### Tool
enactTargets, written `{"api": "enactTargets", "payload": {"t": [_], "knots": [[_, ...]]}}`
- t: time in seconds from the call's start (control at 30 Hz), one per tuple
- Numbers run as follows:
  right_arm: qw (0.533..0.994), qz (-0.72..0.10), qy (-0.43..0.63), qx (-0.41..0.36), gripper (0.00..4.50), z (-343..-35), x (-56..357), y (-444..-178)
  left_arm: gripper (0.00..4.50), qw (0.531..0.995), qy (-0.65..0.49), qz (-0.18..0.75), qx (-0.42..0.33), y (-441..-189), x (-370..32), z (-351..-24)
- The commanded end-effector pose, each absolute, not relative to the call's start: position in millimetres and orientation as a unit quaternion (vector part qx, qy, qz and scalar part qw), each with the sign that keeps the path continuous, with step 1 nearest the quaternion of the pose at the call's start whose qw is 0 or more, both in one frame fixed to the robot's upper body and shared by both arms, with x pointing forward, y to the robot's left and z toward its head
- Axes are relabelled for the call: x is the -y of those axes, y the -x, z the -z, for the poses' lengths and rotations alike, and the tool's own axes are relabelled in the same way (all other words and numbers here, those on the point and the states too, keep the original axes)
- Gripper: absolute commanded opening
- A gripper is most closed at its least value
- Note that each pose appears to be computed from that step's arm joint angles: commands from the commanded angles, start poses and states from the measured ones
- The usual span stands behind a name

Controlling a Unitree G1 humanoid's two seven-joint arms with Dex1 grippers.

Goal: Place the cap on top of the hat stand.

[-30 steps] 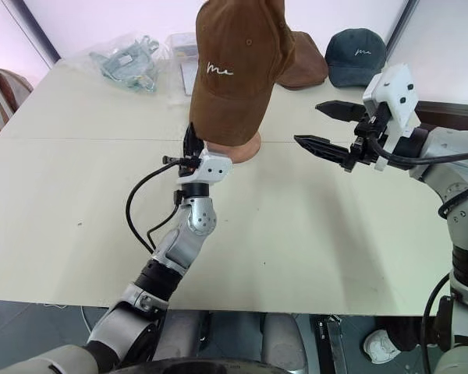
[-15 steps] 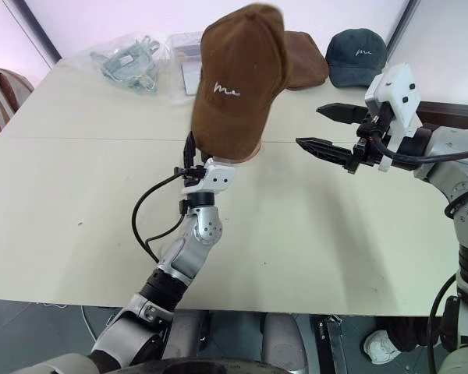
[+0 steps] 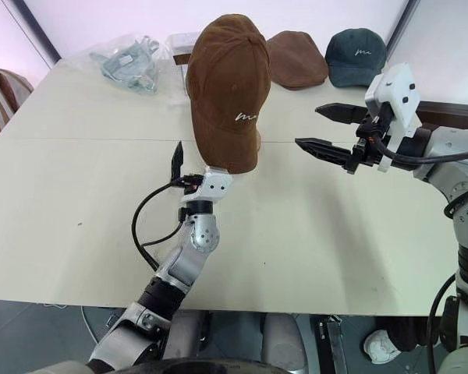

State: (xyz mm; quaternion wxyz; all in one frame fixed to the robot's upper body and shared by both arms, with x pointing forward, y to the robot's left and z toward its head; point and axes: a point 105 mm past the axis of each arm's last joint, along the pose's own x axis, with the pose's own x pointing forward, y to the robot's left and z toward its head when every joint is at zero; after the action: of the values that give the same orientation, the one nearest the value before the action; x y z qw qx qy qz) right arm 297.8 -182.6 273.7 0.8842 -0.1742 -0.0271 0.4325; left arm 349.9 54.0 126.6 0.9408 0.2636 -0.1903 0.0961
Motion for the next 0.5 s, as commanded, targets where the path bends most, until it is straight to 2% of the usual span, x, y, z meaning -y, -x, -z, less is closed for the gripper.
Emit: {"api": "enactTargets", "payload": {"t": [0.03, 0.27, 0.5], "knots": [[0.882, -0.432, 0.181, 0.050, 3.66, -282.2, 181.1, -295.7, 4.49, 0.944, -0.245, -0.095, 0.198, -346.9, -62.0, -134.2], [0.882, -0.435, 0.173, 0.054, 3.66, -279.5, 179.6, -298.0, 4.49, 0.947, -0.256, -0.093, 0.169, -337.2, -87.5, -121.1], [0.889, -0.425, 0.158, 0.055, 3.66, -269.8, 185.6, -305.9, 4.49, 0.945, -0.266, -0.131, 0.138, -328.0, -132.8, -131.3]]}}
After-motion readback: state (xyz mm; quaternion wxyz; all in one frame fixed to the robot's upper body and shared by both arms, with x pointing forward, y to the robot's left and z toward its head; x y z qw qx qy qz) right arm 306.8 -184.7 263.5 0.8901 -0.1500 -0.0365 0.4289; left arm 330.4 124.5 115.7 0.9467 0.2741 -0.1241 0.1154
